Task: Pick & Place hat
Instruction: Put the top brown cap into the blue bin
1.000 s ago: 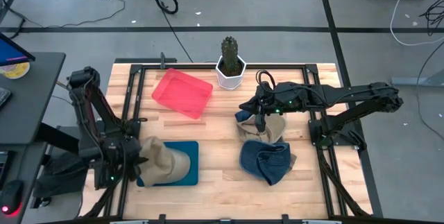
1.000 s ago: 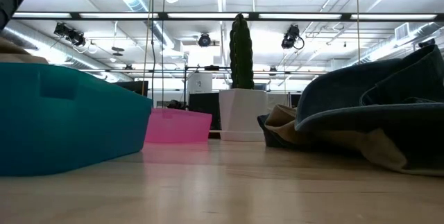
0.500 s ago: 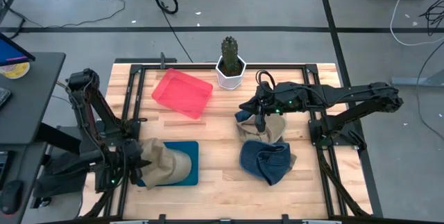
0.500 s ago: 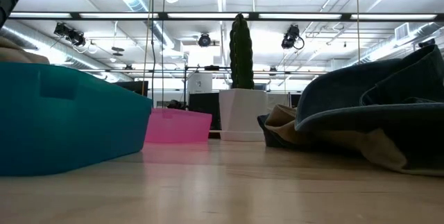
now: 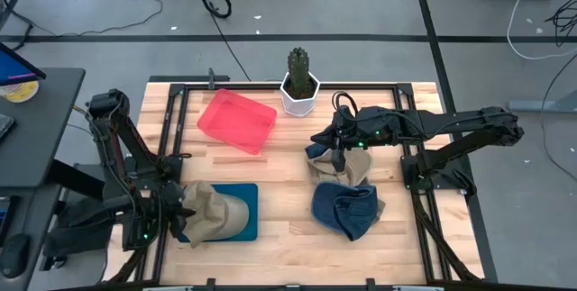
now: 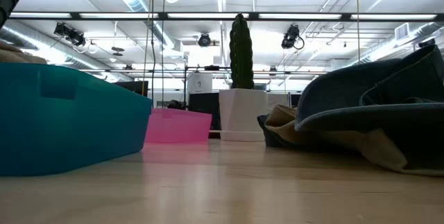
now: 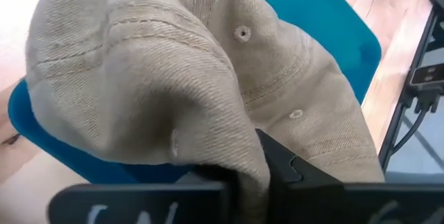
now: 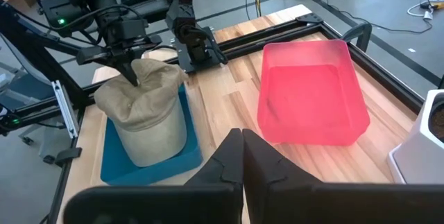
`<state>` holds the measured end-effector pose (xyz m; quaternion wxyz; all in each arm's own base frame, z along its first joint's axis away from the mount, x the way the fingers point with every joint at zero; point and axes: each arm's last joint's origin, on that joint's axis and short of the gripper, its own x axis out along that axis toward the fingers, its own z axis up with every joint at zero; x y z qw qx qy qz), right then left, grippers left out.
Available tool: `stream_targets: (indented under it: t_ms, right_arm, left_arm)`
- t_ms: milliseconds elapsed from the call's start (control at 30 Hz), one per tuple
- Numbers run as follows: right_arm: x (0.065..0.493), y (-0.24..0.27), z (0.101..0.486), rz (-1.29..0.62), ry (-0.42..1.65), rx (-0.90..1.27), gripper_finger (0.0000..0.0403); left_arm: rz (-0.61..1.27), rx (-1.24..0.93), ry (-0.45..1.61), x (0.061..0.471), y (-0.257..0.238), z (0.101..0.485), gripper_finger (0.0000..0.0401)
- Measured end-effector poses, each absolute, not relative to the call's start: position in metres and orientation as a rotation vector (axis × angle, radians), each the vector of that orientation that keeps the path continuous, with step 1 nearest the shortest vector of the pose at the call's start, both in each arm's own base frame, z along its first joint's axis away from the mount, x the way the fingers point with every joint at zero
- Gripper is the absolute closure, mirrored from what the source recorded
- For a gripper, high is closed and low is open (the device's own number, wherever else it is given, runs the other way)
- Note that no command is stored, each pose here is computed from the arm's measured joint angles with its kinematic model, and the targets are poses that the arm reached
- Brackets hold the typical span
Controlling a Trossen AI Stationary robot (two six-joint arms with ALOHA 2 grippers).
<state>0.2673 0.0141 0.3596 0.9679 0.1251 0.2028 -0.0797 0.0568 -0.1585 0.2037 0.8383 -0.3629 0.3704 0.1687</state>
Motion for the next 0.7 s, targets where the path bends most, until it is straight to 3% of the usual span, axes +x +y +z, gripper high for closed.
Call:
stream_targets:
  t_ms: [167, 400, 700]
  right_arm:
    - [0.267, 0.014, 0.36, -0.167, 0.408, 0.283, 0.0403]
    - [0.267, 0.014, 0.36, -0.168, 0.408, 0.298, 0.0383]
    - [0.267, 0.014, 0.36, -0.166, 0.408, 0.288, 0.0376]
  left_arm:
    - [0.379, -0.801, 0.814, 0.056, -0.159, 0.203, 0.0325]
    - [0.403, -0.864, 0.825, 0.056, -0.159, 0.203, 0.0231]
    - [0.287, -0.961, 0.814, 0.057, -0.162, 0.229, 0.0135]
